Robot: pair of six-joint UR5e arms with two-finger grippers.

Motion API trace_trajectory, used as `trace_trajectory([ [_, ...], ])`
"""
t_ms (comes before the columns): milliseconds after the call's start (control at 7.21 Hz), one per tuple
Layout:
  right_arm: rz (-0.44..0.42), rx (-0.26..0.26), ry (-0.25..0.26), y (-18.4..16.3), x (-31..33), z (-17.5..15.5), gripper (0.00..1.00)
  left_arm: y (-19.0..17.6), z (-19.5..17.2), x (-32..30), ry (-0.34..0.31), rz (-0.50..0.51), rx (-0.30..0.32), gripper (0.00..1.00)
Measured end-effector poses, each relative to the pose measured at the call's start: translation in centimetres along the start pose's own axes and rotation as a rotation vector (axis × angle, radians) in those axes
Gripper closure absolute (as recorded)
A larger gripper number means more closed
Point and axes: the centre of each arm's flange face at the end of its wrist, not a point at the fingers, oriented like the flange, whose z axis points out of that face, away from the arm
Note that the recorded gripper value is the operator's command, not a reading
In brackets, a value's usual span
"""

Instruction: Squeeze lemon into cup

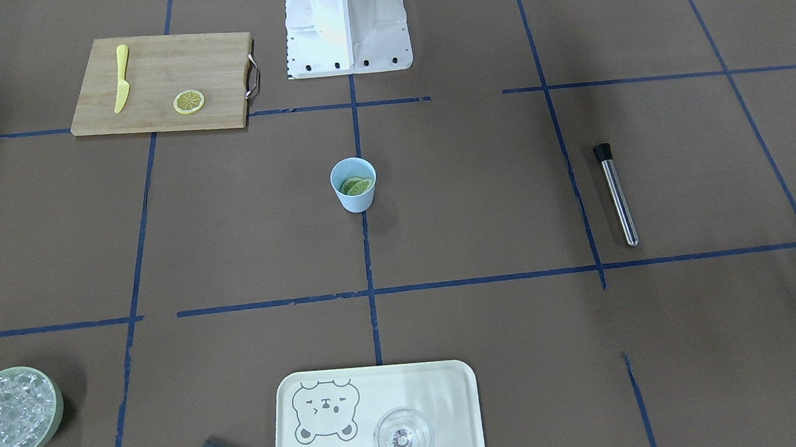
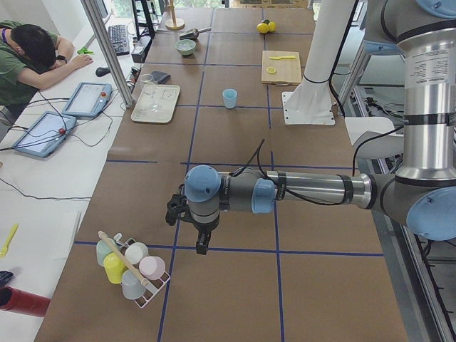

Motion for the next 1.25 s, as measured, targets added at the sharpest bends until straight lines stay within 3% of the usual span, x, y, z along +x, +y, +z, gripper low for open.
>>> trace_trajectory([
  [1249,-0.001,-0.016,0.003,-1.0,-1.9,0.9,0.00,-0.3,-0.3,0.4,0.002,0.007,0.007,0.00],
])
